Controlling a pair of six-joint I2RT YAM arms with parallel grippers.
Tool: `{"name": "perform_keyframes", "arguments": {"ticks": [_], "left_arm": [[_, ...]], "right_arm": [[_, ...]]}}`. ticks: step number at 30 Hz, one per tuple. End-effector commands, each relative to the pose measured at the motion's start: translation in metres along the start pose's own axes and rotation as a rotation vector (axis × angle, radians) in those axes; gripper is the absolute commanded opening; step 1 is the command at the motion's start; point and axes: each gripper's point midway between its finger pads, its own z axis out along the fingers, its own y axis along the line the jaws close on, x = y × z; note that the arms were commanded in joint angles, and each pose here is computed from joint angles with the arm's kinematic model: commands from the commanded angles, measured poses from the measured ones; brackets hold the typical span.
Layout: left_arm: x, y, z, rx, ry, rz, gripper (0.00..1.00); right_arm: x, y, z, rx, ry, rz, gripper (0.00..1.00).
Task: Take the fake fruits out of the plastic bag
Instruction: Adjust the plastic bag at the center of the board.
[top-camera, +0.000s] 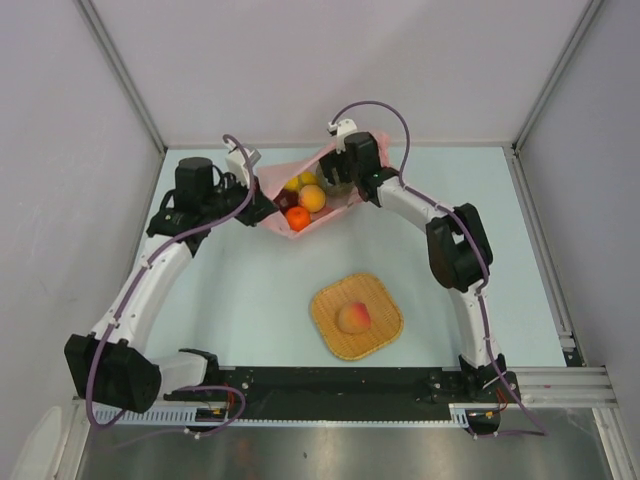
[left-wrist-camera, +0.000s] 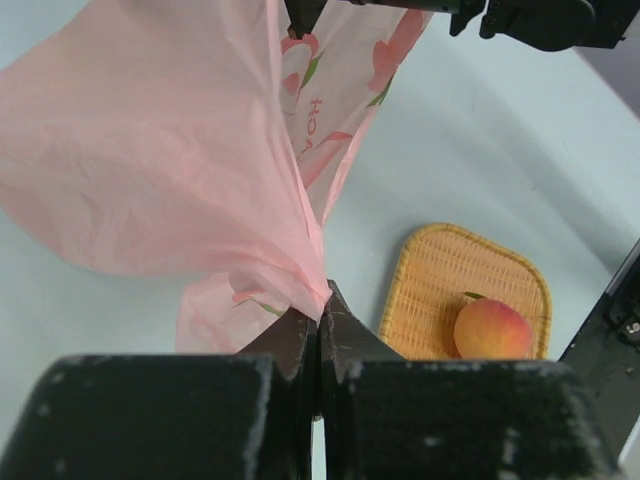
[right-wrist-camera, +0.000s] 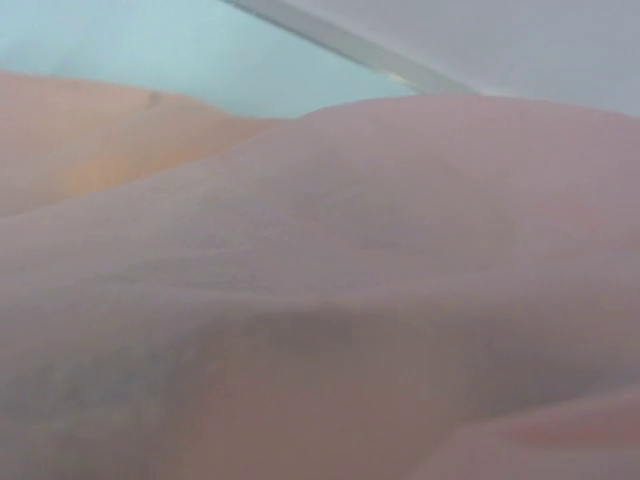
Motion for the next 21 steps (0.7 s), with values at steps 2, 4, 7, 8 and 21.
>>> {"name": "perform_keyframes", "arguments": {"ticks": [2,4,7,8,21], "left_arm": [[-0.028,-0.007,0.003,0.049,-0.028,0.099,0.0],[-0.028,-0.004,0.007,0.054,-0.021,0.093,0.0],[-0.025,-0.004,0.014,0.077,-0.004,0.076,0.0],[-0.023,-0.003,0.017,0.085,0.005,0.072,0.0],[-0.03,0.005,0.027,0.073,0.017,0.056,0.0]], "right_arm": [[-0.024,-0.003,0.017,0.069,-0.081,-0.021,1.0],[-0.022,0.003,0.024,0.047,-0.073,-0.022,1.0],[-0.012,0.007,0.038,0.024,-0.062,-0.034,1.0],[-0.01,0.008,0.043,0.014,-0.061,-0.039,1.0],[0.036,0.005,0.062,-0.065,0.041,-0.089,0.49]]}}
